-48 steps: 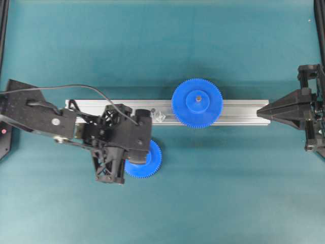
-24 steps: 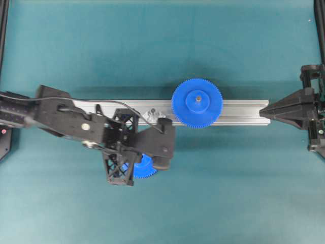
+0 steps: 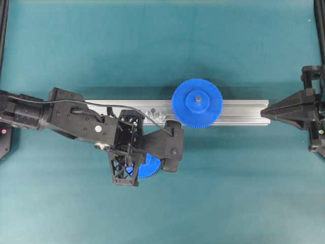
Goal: Find the location of the shaft and insert the small gear.
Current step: 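Lower the open left gripper over the small blue gear's hub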
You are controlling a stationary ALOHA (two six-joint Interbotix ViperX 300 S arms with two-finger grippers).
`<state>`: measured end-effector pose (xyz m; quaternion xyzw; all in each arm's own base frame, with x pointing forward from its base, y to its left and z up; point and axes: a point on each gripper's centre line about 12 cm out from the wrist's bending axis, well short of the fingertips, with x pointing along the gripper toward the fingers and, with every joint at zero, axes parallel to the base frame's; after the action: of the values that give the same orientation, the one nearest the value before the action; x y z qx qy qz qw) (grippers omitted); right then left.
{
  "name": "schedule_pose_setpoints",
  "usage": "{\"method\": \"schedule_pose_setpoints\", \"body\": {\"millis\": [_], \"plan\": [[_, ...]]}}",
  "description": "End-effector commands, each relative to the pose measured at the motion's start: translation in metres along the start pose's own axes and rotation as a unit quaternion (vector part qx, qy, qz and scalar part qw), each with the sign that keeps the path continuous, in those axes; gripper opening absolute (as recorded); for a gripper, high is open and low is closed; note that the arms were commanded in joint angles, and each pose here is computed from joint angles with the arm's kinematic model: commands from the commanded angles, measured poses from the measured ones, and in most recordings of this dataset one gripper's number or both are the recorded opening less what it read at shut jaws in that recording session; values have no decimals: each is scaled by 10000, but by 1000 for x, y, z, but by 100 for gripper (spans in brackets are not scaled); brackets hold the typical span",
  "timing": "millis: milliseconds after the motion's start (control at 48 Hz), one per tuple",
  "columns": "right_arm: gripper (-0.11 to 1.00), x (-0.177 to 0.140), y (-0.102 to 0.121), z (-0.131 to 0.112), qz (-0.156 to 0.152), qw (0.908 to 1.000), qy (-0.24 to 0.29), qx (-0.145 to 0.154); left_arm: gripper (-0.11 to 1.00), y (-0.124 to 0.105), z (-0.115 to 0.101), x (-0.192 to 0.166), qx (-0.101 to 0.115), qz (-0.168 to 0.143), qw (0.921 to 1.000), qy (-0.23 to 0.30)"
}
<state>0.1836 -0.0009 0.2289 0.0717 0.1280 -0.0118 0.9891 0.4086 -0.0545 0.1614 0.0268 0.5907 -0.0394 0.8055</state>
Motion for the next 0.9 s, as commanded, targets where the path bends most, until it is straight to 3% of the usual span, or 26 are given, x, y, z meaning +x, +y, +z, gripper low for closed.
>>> {"method": "schedule_pose_setpoints", "body": {"millis": [0, 312, 500, 604, 770, 874], "plan": [[-1, 1, 0, 5, 2, 9999, -77, 109, -1, -2, 9, -11, 26, -9, 9998, -192], [-1, 1, 0, 3, -1, 9997, -55, 247, -1, -1, 5, -11, 41, 1, 10000, -23], [-1, 1, 0, 3, -1, 9997, -55, 247, 8, -1, 6, -11, 5, -6, 10000, -61], [-1, 1, 0, 2, -2, 9997, -47, 255, 23, -1, 6, -9, -5, 1, 10000, -39], [-1, 1, 0, 2, -2, 9997, -47, 247, 70, -2, 9, -9, -90, -8, 9999, -130], [-1, 1, 0, 1, -3, 9997, -39, 255, 91, -2, 13, -11, -89, -14, 9996, -276]]}}
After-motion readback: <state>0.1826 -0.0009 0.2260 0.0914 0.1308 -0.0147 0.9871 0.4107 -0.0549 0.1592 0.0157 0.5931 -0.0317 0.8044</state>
